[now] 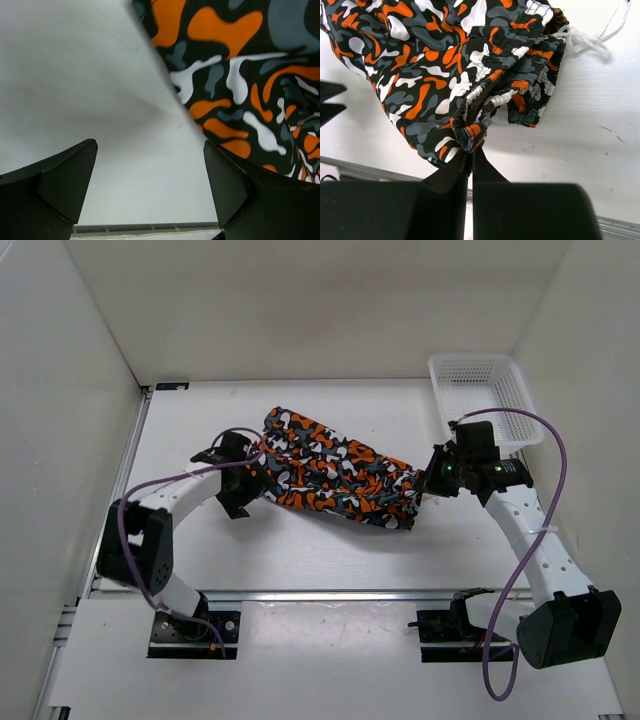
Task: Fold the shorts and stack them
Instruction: Flatten the shorts out
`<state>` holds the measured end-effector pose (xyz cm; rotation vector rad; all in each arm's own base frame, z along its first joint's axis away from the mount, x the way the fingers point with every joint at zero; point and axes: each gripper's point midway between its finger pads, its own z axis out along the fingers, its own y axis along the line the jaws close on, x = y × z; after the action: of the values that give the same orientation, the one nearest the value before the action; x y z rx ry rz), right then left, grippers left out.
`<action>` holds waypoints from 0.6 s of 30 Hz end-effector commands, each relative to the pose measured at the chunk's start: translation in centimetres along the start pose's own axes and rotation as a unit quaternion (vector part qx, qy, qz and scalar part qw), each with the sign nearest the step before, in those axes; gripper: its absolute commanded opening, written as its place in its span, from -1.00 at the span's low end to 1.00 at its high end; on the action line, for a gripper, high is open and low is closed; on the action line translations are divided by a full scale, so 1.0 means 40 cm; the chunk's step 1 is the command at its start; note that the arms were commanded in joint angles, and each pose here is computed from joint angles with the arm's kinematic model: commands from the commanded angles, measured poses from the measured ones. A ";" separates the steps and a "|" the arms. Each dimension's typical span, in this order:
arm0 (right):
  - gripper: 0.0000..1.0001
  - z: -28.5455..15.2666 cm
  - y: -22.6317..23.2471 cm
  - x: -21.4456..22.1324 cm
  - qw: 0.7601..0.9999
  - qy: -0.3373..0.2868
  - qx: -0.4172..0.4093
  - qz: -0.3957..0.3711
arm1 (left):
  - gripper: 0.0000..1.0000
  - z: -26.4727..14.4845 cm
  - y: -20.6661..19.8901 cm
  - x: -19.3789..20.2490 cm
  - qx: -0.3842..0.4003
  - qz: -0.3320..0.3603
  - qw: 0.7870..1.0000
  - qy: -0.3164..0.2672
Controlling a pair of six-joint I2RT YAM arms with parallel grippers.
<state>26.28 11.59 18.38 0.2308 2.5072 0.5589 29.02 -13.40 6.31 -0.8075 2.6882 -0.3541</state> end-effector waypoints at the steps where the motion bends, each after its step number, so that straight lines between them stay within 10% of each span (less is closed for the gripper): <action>1: -1.00 -0.019 0.023 -0.012 1.000 -0.012 -0.025 -0.013 | 0.97 0.031 -0.069 -0.024 0.037 0.016 0.999 0.018; 11: -1.00 -0.025 0.032 -0.018 0.999 -0.015 -0.032 -0.014 | 0.71 0.107 -0.135 -0.147 0.028 0.020 0.999 -0.010; 13: -1.00 -0.025 0.032 -0.018 0.999 -0.015 -0.032 -0.014 | 0.39 0.131 -0.126 -0.160 0.022 0.011 1.000 -0.002; 16: -1.00 -0.030 0.034 -0.020 0.999 -0.015 -0.032 -0.014 | -0.69 0.113 -0.119 -0.186 0.029 0.004 1.000 -0.010; 18: -1.00 -0.035 0.039 -0.028 0.999 -0.020 -0.034 -0.020 | -0.79 0.055 -0.114 -0.220 0.041 0.006 0.998 -0.037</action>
<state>26.14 11.89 18.47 0.2217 2.5104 0.5837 37.88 -13.90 3.87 -0.7923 2.6918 -0.3917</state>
